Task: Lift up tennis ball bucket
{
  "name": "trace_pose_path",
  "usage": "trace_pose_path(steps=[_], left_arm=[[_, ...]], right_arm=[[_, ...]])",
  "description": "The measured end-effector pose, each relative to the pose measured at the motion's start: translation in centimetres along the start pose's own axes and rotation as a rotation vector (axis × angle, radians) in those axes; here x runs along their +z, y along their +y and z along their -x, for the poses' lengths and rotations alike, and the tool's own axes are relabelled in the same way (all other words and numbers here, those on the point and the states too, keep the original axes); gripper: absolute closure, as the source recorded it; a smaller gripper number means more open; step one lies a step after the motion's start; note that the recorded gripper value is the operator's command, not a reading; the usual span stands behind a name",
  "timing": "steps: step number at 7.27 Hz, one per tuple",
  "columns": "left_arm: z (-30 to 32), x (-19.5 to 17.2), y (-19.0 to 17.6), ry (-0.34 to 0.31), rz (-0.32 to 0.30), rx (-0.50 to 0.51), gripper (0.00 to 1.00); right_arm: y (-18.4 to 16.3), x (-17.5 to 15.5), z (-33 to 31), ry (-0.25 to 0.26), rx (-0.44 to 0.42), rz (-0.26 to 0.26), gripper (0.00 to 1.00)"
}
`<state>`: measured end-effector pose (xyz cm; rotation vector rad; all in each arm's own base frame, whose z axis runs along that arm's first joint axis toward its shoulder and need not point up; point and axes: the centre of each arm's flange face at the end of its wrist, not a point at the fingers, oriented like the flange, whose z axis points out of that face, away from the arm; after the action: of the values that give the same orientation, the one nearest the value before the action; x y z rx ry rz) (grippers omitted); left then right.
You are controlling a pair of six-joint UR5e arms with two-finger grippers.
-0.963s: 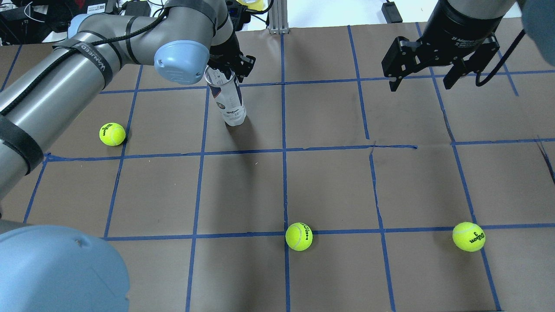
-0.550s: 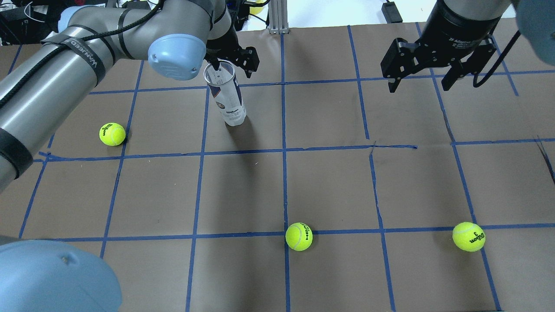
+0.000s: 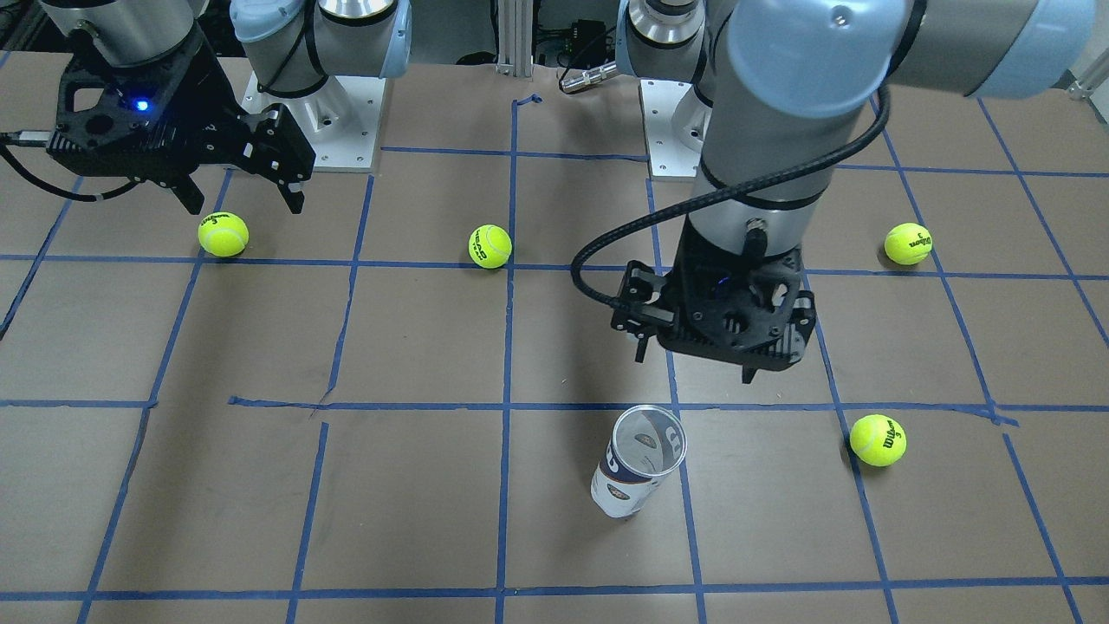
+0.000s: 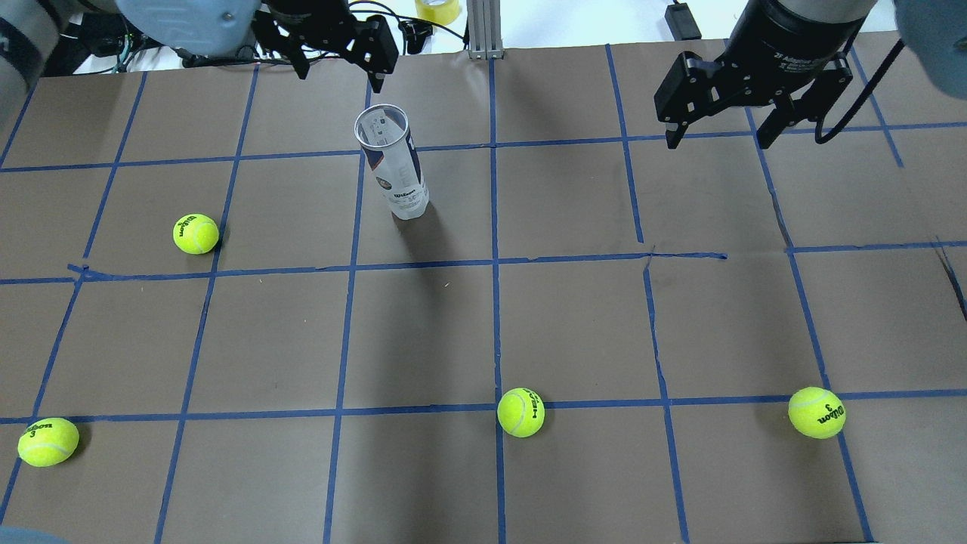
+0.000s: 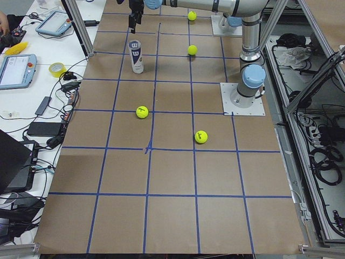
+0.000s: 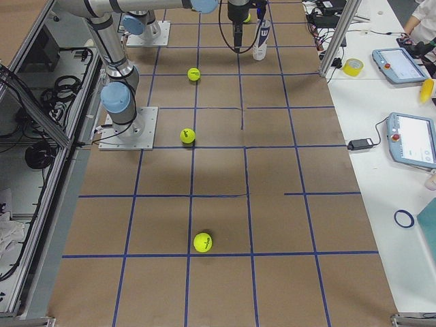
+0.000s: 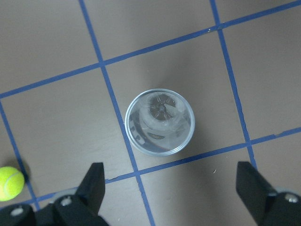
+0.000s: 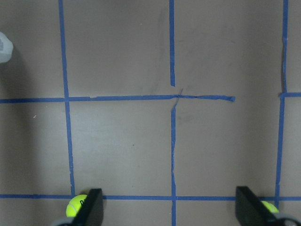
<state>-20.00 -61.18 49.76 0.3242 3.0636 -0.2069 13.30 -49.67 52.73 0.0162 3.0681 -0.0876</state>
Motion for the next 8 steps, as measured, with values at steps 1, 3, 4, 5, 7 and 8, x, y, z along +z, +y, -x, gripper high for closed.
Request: trace_pose_path(steps=[1,3,4,5,7,8], left_arm=[[2.4,-0.8,1.0,-0.007,0.022,-0.042,0.00],[7.7,-0.5,3.4,-0.040,0.056,-0.131,0.00],[10.2,-0.3,4.9,-0.045,0.067,-0.176,0.00],[11.2,-0.1,6.5,-0.032,0.076,-0.203,0.00],[10.7,0.3,9.0,0.017,0.084,-0.227,0.00],[10.6,0.2,9.8,0.027,0.083,-0.231,0.00]], right_arm=[[-0.2,-0.7,0.2,-0.012,-0.004,-0.029,0.00],[-0.1,-1.3,0.2,-0.007,-0.004,-0.045,0.00],[-0.1,-1.4,-0.1,0.013,-0.002,-0.047,0.00],[-0.1,-1.5,-0.5,0.059,0.002,-0.046,0.00],[-0.1,-1.6,-1.1,0.114,0.012,-0.049,0.00],[0.0,-1.7,-1.1,0.114,0.013,-0.052,0.00]])
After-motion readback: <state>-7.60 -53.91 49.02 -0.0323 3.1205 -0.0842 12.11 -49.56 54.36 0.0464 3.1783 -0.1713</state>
